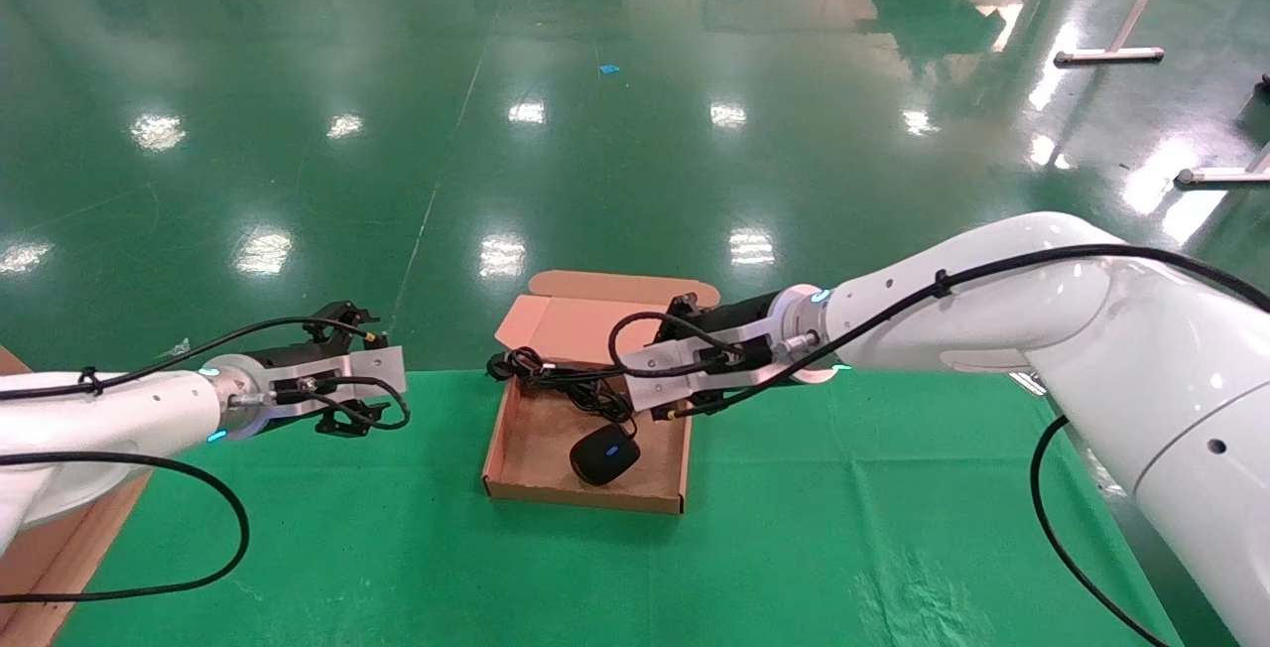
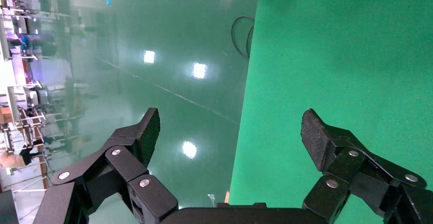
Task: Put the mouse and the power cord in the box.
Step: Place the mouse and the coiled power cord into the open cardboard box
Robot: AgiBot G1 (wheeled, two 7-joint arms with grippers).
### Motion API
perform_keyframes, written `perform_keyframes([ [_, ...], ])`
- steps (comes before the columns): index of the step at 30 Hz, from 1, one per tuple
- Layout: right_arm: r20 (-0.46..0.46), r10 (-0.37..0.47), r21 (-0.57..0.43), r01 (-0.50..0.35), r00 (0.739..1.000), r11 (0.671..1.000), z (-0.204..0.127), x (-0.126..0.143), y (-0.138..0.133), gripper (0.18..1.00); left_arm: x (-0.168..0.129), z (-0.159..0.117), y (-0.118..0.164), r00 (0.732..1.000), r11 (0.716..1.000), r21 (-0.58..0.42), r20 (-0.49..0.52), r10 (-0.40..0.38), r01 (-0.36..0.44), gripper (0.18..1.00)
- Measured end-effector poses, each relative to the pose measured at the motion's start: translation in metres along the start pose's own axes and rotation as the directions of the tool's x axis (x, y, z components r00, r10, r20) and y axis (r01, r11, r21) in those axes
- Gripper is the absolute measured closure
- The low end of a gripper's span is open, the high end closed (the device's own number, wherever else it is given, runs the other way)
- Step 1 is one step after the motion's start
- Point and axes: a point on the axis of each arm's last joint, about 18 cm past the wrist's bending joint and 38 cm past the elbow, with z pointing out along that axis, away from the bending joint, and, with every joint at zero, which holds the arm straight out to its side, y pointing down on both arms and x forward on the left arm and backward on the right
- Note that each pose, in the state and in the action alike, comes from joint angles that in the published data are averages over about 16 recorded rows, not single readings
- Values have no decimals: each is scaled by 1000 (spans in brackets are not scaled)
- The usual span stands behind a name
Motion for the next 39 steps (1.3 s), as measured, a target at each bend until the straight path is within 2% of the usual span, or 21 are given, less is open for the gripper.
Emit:
perform_keyframes([
  [8,1,1,-3,-1,1000,1000,1,-1,1,942,1,1,-1,1000,1000,-1,1,-1,1,183],
  [14,1,1,-3,-1,1000,1000,0,0,1,886,1,1,-1,1000,1000,2,0,0,0,183],
  [20,0,12,5,-12,1000,1000,-2,-2,2,793,2,0,-4,1000,1000,21,-3,-20,20,183],
  [26,1,83,50,-83,997,995,-6,-11,2,668,8,-2,-11,995,991,88,-18,-98,99,183],
  [32,9,211,133,-210,977,969,-14,-28,3,524,15,-11,-23,973,953,200,-57,-223,229,183],
  [39,35,376,247,-373,926,894,-34,-49,4,372,18,-30,-37,924,861,337,-131,-358,381,183],
])
